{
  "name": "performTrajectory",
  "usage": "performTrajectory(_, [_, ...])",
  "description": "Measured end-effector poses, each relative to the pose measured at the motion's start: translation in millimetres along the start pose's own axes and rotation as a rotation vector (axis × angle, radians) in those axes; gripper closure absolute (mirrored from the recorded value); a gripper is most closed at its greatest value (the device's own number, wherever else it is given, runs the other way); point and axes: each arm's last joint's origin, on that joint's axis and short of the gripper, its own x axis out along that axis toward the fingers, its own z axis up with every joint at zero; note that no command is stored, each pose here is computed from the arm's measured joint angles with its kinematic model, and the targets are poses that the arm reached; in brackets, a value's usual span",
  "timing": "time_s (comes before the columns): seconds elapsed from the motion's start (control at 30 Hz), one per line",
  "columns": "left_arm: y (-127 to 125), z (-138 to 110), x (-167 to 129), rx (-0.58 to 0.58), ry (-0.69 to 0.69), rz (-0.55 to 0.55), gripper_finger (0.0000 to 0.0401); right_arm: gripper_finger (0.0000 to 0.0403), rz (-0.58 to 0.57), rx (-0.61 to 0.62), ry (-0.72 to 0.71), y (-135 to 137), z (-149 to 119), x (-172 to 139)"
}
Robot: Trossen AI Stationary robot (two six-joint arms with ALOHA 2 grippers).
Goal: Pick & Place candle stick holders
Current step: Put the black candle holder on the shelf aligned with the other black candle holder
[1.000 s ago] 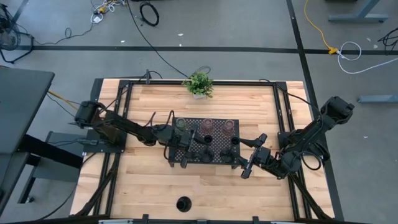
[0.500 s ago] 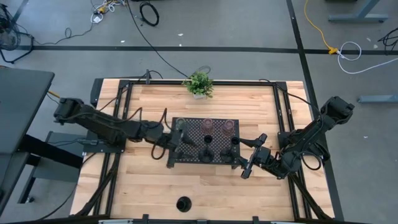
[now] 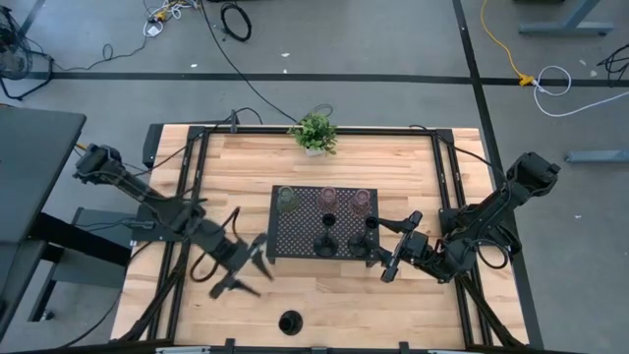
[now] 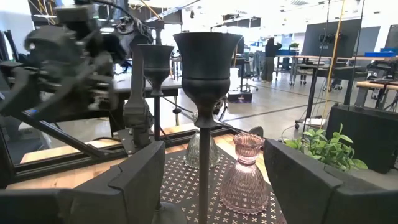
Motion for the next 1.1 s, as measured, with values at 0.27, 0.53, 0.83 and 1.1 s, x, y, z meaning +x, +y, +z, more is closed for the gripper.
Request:
performTrajectory(0.27, [-39,-16,10,0.009,0.013,-0.049,0.019,0.013,0.0,0.005,-0.001,0,0,0])
performTrajectory(0.53, [-62,-43,46,0.001,-0.006,-0.013,0.019,0.013,0.001,0.027,-0.002,0,0,0])
performTrajectory(0.83, [-71,-77,80,-0.043,0.001,0.06,0.019,0.013,0.005,0.023,0.0,0,0,-1])
performTrajectory(1.1, [-65,-99,95,-0.124,0.008,0.231,0.019,0.013,0.005,0.021,0.0,0,0,-1])
